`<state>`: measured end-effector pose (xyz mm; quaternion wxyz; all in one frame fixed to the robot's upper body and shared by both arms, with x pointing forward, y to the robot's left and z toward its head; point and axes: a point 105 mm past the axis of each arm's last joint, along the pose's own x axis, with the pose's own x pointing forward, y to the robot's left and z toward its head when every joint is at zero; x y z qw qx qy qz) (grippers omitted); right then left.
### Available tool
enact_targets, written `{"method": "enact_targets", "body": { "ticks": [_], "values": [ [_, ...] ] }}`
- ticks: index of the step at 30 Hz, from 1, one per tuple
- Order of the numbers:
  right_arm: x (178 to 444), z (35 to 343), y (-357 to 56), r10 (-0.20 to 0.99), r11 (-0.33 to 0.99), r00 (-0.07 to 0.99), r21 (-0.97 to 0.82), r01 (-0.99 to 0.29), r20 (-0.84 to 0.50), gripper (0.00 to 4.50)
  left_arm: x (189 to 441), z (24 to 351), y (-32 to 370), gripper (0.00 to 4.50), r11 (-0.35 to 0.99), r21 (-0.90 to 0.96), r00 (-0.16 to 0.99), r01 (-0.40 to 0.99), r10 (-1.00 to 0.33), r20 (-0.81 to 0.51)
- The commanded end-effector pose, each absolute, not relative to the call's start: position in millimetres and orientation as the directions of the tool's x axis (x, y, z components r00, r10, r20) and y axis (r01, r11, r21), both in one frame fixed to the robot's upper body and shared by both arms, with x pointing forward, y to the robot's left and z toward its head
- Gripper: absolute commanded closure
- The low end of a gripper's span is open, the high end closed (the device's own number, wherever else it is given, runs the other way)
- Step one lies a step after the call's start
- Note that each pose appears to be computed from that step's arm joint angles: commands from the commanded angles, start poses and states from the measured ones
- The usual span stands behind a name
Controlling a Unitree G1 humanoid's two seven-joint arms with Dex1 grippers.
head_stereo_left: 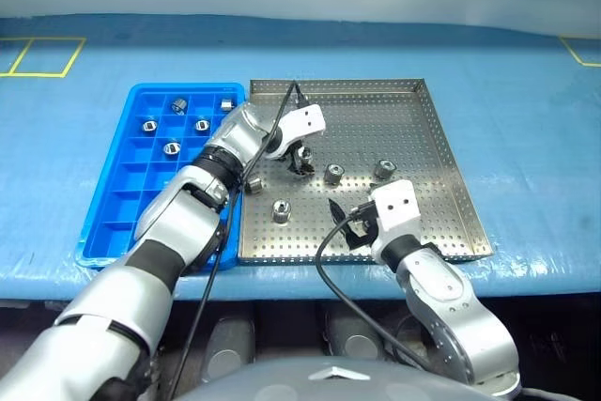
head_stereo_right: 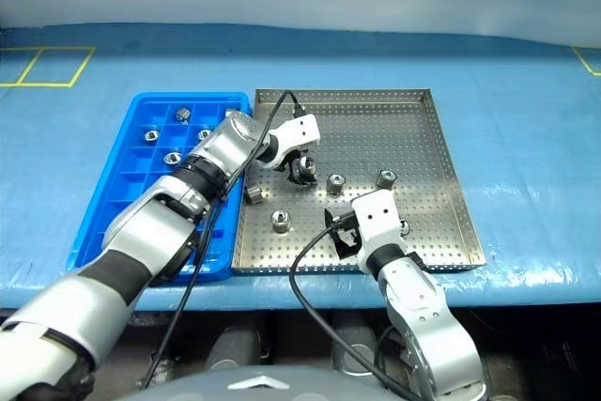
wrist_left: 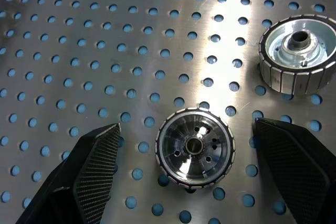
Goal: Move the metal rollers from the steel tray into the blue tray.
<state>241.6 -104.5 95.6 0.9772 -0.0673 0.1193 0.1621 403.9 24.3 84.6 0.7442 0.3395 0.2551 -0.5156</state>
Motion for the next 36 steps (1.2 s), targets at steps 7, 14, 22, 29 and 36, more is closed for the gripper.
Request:
{"method": "enact_targets", "body": {
  "ticks": [7, 14, 22, 29, 36],
  "values": [
    [241, 107, -101, 0.316, 0.936, 0.927, -0.094, -0.340, -0.201, 0.00, 417, 109, 32, 2.78, 0.278, 0.305, 0.412, 0.911, -0.609, -0.678],
    [246, 109, -97, 0.345, 0.925, 0.918, -0.096, -0.368, -0.194, 0.00, 436, 183, 51, 2.78, 0.471, 0.383, 0.602, 0.794, -0.693, -0.396],
    [249, 107, -83, 0.415, 0.896, 0.888, -0.079, -0.436, -0.199, 0.00, 411, 209, 163, 2.78, 0.736, 0.532, 0.905, 0.419, -0.382, -0.185],
    [257, 108, -68, 0.495, 0.853, 0.847, -0.076, -0.516, -0.197, 0.00, 352, 178, 239, 2.78, 0.810, 0.572, 0.981, 0.126, -0.017, -0.192],
    [261, 108, -57, 0.547, 0.820, 0.814, -0.072, -0.568, -0.194, 0.00, 318, 143, 263, 2.78, 0.861, 0.509, 0.951, -0.021, 0.174, -0.255]
  ]
}}
